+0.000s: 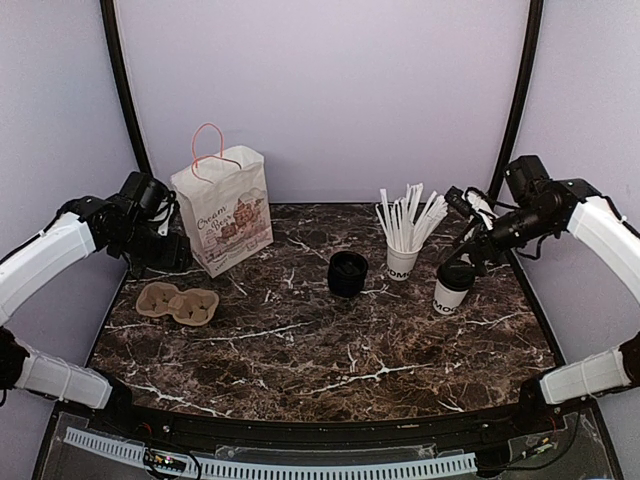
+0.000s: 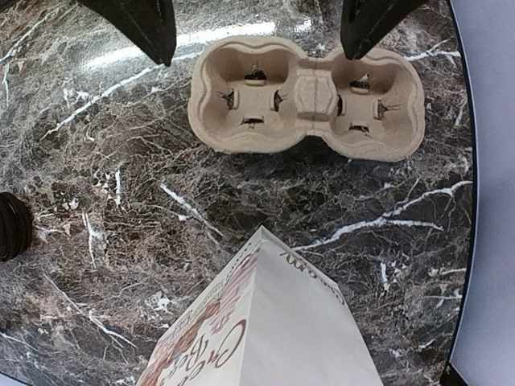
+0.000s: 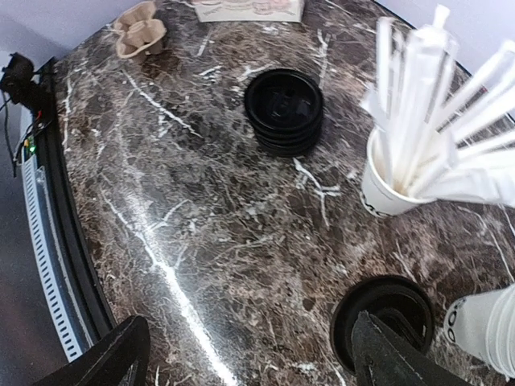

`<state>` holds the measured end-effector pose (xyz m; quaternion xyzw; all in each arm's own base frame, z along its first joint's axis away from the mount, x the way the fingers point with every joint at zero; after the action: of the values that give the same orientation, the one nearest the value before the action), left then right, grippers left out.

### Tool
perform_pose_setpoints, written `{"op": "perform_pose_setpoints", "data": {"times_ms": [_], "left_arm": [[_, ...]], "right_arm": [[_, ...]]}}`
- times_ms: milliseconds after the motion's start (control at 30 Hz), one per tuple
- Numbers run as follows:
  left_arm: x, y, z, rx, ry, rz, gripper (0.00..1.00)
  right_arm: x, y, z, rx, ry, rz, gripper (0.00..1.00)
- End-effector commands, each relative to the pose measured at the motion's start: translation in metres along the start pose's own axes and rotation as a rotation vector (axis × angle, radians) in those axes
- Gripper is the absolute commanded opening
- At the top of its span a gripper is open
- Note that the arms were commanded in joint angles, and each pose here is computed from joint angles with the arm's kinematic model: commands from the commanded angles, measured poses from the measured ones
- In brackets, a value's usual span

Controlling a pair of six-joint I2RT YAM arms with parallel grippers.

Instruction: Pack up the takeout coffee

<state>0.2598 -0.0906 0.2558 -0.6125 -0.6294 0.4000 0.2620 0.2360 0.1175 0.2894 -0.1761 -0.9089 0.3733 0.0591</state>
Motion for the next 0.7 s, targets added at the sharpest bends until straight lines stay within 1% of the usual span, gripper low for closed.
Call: {"op": "perform_pose_setpoints", "data": {"times_ms": [0, 33, 67, 100, 133, 200, 233, 267, 300, 333, 367, 400, 433, 467, 500, 533, 567, 667], "left_arm": [[-0.005, -0.008, -0.013, -0.048, 0.016, 0.109, 0.73], [-0.007, -0.013, -0.021, -0.083, 0.034, 0.118, 0.75], [-0.013, -0.024, -0.038, -0.151, 0.035, 0.143, 0.76], [-0.014, -0.029, -0.047, -0.186, 0.045, 0.148, 0.76], [-0.020, -0.041, -0.065, -0.246, 0.044, 0.171, 0.76], [-0.019, -0.052, -0.093, -0.313, 0.032, 0.181, 0.75], [-0.019, -0.053, -0.102, -0.319, 0.023, 0.180, 0.74], [-0.015, -0.053, -0.120, -0.325, -0.003, 0.161, 0.72], [-0.014, -0.053, -0.129, -0.322, -0.015, 0.163, 0.70], [-0.010, -0.050, -0.145, -0.326, -0.034, 0.151, 0.70], [-0.010, -0.038, -0.153, -0.309, -0.035, 0.136, 0.69], [-0.006, -0.047, -0.169, -0.351, -0.045, 0.129, 0.69], [-0.004, -0.033, -0.176, -0.332, -0.046, 0.120, 0.69], [-0.002, -0.039, -0.189, -0.351, -0.045, 0.156, 0.69], [-0.002, -0.021, -0.196, -0.312, -0.046, 0.169, 0.69], [-0.003, -0.026, -0.206, -0.315, -0.026, 0.231, 0.69], [-0.006, -0.016, -0.215, -0.302, -0.006, 0.254, 0.70], [-0.011, 0.005, -0.225, -0.263, 0.057, 0.297, 0.70]], "right_arm": [[0.019, 0.007, -0.013, -0.056, -0.088, -0.126, 0.87], [0.020, 0.009, -0.014, -0.054, -0.088, -0.141, 0.87], [0.019, 0.010, -0.017, -0.058, -0.092, -0.148, 0.86], [0.019, 0.011, -0.019, -0.059, -0.095, -0.153, 0.85], [0.018, 0.011, -0.020, -0.060, -0.098, -0.155, 0.84], [0.017, 0.014, -0.022, -0.064, -0.099, -0.158, 0.83], [0.017, 0.015, -0.022, -0.065, -0.099, -0.163, 0.83], [0.018, 0.015, -0.022, -0.066, -0.098, -0.166, 0.83], [0.018, 0.016, -0.021, -0.065, -0.096, -0.170, 0.82], [0.019, 0.017, -0.020, -0.062, -0.093, -0.170, 0.82], [0.019, 0.017, -0.019, -0.062, -0.092, -0.167, 0.82], [0.020, 0.018, -0.017, -0.061, -0.092, -0.165, 0.82], [0.021, 0.018, -0.015, -0.059, -0.092, -0.161, 0.82], [0.022, 0.018, -0.013, -0.058, -0.093, -0.156, 0.82], [0.023, 0.019, -0.012, -0.056, -0.095, -0.151, 0.82], [0.023, 0.019, -0.010, -0.052, -0.095, -0.145, 0.82], [0.023, 0.019, -0.009, -0.047, -0.094, -0.135, 0.82], [0.024, 0.020, -0.004, -0.033, -0.086, -0.122, 0.82]]}}
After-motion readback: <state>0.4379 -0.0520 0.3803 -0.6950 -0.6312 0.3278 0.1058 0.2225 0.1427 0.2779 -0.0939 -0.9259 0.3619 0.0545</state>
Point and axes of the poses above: each gripper's point midway between its finger pads, its own y axis out along the fingers, its own x axis along the line the jaws close on, z = x × y, the point moved 7 cm from there along -y, back along the fingers, and after that the axes turned 14 degrees about -y, right-handed, at the moved point
